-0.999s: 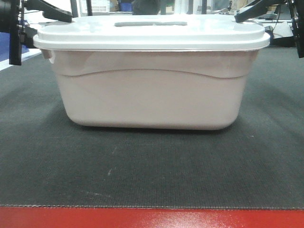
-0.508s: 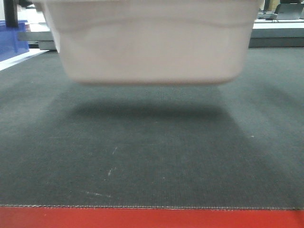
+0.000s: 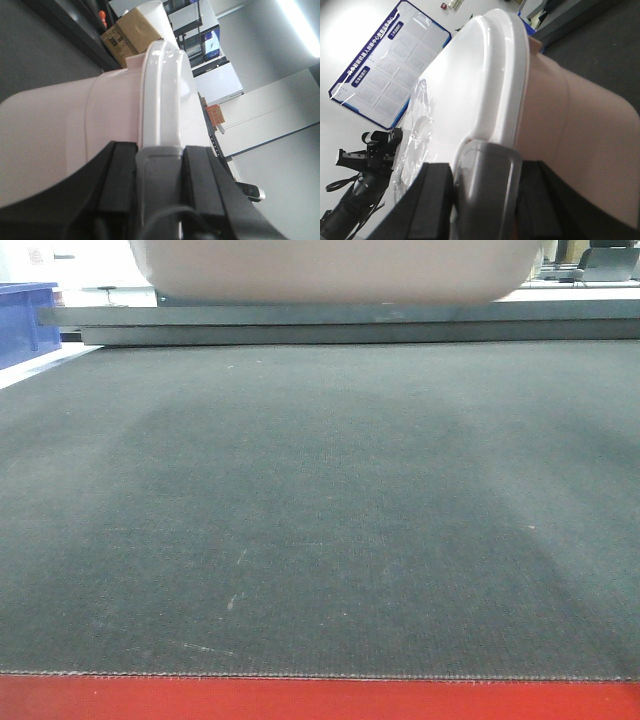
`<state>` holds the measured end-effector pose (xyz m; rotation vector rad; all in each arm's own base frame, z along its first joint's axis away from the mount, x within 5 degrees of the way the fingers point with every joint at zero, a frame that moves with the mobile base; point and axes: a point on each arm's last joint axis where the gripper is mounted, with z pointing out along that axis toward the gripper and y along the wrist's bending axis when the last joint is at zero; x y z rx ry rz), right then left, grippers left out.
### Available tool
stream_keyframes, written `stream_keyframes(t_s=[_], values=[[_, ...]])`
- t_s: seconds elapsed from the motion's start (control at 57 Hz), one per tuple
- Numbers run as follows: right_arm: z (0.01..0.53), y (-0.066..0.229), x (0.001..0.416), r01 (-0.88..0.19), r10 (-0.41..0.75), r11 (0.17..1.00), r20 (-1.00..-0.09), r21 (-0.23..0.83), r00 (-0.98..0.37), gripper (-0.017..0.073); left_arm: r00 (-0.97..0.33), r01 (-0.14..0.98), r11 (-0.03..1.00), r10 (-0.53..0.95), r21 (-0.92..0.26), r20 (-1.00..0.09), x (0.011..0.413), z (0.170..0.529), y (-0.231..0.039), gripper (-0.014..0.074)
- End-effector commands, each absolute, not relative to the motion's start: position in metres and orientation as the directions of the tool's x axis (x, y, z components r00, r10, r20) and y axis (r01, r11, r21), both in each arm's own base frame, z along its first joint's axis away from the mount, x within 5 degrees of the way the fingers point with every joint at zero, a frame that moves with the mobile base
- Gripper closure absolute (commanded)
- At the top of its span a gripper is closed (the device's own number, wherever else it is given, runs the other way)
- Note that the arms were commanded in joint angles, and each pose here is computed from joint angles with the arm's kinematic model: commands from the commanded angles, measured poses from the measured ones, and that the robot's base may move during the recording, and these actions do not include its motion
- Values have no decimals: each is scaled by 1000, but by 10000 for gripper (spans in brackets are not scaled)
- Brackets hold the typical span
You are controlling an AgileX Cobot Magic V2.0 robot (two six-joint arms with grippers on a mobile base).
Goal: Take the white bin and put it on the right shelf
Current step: 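Lift the pink bin up off the table with both grippers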
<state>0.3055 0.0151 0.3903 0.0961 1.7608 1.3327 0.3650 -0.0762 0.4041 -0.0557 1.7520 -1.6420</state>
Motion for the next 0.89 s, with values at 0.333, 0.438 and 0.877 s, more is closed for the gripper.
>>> stream_keyframes(t_s=[0.333, 0.438, 0.877], values=[[451, 43, 246, -692, 453, 120, -660, 711, -600, 498, -804, 579, -97, -234, -809, -547, 307, 451, -115, 720], [451, 42, 247, -688, 462, 128, -657, 714, -595, 498, -804, 579, -97, -234, -809, -547, 307, 451, -115, 720], [451, 39, 255, -659, 517, 183, -642, 730, -567, 498, -802, 579, -91, -242, -810, -546, 308, 451, -115, 720]])
